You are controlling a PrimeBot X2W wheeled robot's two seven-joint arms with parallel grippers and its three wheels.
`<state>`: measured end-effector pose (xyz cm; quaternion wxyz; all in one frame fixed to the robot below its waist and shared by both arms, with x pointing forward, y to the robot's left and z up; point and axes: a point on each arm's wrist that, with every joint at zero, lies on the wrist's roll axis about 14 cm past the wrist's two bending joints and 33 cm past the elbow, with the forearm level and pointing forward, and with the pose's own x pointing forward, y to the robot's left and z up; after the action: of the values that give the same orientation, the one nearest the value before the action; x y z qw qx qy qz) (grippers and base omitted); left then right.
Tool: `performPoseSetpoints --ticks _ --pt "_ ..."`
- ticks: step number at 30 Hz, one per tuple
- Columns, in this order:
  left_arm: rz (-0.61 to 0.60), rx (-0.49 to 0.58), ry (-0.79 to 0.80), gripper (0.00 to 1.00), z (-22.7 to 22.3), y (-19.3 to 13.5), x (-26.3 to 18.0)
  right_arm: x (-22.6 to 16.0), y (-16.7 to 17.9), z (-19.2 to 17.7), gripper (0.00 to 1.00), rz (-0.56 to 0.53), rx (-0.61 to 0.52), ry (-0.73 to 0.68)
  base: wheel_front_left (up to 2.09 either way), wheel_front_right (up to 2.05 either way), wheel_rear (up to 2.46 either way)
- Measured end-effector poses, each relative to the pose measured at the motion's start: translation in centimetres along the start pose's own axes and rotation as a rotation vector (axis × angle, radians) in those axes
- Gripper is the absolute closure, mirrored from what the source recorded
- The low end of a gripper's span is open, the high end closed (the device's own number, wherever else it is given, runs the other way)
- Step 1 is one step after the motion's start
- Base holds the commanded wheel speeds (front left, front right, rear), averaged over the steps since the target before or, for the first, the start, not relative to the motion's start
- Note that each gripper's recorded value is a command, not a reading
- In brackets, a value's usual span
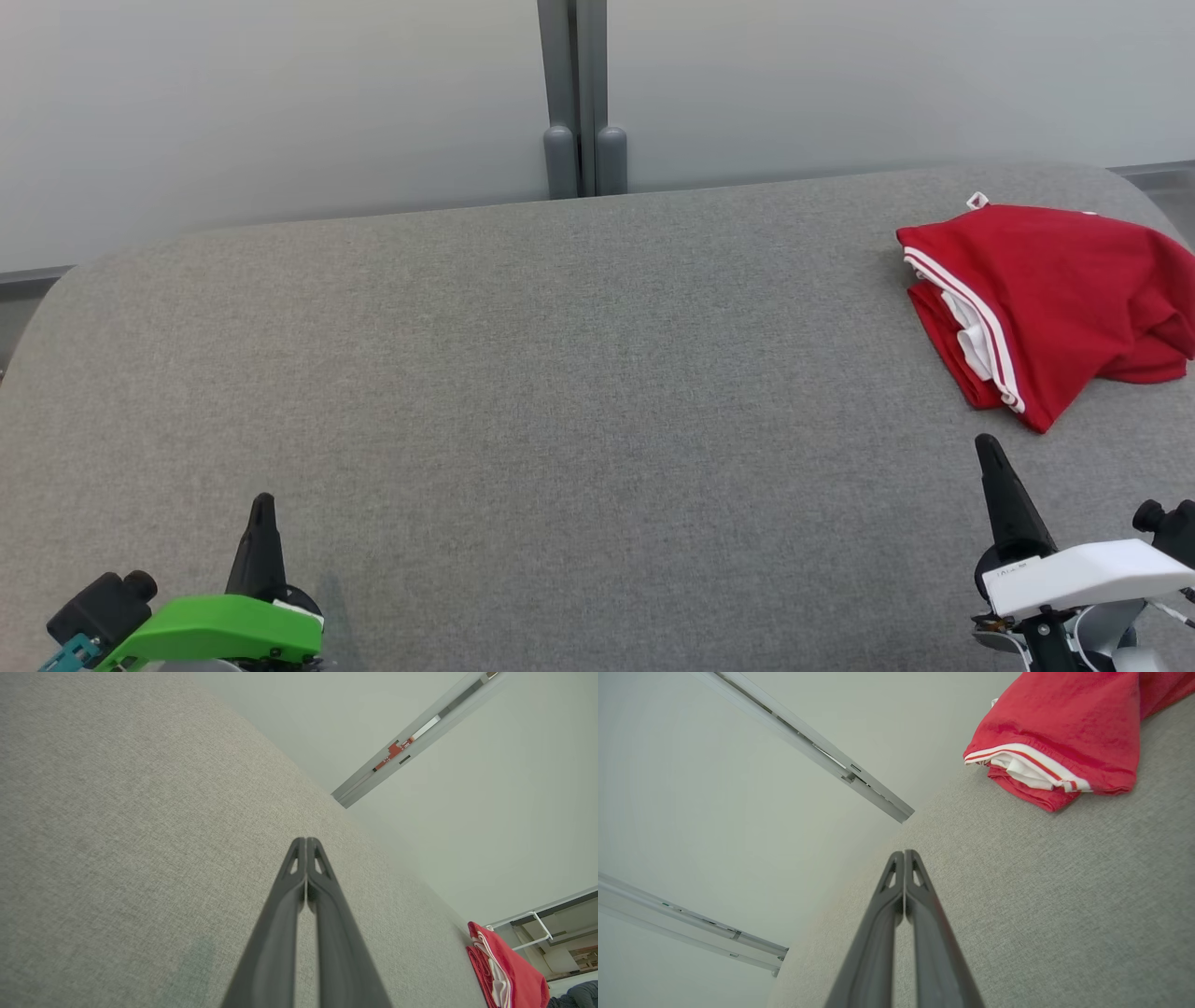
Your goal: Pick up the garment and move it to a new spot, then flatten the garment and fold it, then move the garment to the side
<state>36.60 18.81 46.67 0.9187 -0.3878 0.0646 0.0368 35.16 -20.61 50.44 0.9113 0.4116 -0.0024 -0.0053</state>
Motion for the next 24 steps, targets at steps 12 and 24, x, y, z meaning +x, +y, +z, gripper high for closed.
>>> performPoseSetpoints --ticks 12,24 --pt "-0.007 -0.154 -0.001 1.0 0.5 -0.2 0.4 0.6 -0.2 -0.2 1.0 -0.014 0.143 0.006 0.0 0.0 0.0" --pt "-0.023 -0.288 0.0 1.0 0.9 -0.5 0.7 1.3 -0.1 -0.1 1.0 -0.015 0.267 0.005 0.0 0.0 0.0"
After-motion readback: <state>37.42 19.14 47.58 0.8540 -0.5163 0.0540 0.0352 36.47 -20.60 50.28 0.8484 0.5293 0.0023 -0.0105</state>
